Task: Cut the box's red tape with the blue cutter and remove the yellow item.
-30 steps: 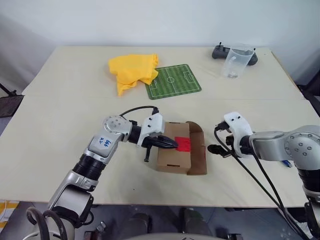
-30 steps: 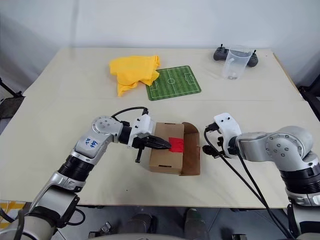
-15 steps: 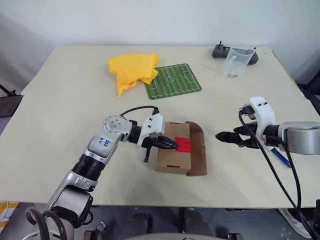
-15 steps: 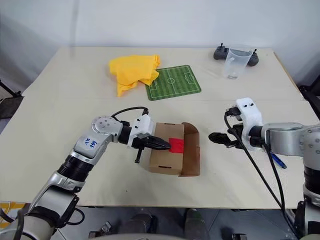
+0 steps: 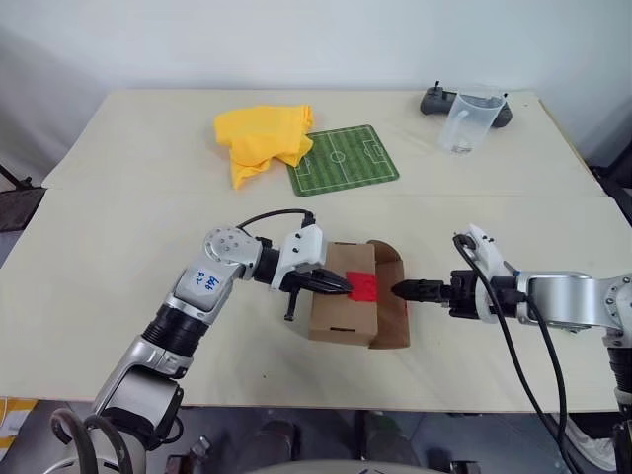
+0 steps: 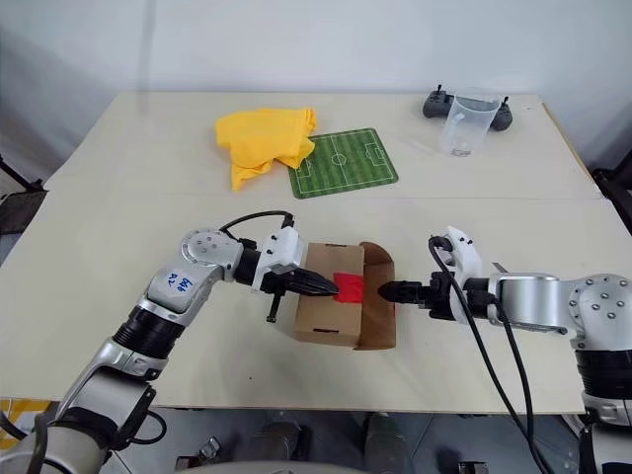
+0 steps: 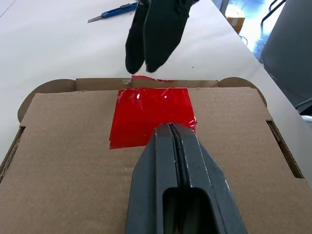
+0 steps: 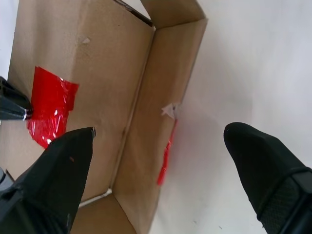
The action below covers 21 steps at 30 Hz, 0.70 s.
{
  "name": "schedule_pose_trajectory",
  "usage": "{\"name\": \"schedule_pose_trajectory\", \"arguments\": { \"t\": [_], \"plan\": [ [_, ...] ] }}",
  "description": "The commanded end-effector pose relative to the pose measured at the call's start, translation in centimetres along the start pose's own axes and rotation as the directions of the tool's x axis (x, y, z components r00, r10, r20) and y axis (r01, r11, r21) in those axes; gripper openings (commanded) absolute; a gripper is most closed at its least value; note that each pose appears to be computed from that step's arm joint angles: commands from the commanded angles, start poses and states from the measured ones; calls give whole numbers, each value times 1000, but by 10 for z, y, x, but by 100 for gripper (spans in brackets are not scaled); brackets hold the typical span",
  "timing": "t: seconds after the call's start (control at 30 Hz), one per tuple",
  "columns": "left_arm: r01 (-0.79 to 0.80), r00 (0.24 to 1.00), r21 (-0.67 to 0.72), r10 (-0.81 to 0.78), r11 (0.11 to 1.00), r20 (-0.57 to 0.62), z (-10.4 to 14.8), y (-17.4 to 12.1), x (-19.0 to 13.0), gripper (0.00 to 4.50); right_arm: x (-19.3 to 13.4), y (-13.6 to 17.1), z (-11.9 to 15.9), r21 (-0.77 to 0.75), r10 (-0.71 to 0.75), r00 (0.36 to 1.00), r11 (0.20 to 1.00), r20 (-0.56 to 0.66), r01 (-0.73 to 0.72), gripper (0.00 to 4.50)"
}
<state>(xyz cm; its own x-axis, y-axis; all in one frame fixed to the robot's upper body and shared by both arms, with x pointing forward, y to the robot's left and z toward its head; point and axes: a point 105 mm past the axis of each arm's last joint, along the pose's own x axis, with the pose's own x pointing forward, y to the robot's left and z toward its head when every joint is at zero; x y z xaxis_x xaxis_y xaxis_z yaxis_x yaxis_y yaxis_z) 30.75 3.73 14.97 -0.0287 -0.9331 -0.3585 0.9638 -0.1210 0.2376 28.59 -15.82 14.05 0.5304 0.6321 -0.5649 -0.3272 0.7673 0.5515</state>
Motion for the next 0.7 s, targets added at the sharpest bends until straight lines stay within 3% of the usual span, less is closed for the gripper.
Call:
{"name": "schedule_pose_trajectory", "arguments": {
  "t": [0.03,0.13,0.33,0.6,0.7],
  "plan": [
    [0,998,-27,-2,1000,-57,-14,-1,0,0,8,11,-6,11,53,999,999,-8,-53,449],
    [-1,998,-25,-1,1000,-56,-13,-1,0,0,14,12,-12,24,60,998,998,-23,-59,386],
    [-4,999,-24,3,1000,-49,-12,-1,1,0,19,7,-14,49,58,998,997,-24,-57,181],
    [-11,999,-9,10,1000,-45,-10,0,3,0,26,19,-17,45,132,990,990,-44,-131,181],
    [-15,999,-12,15,1000,-41,-10,0,3,0,25,16,-16,47,125,991,991,-38,-124,95]
  ]
}}
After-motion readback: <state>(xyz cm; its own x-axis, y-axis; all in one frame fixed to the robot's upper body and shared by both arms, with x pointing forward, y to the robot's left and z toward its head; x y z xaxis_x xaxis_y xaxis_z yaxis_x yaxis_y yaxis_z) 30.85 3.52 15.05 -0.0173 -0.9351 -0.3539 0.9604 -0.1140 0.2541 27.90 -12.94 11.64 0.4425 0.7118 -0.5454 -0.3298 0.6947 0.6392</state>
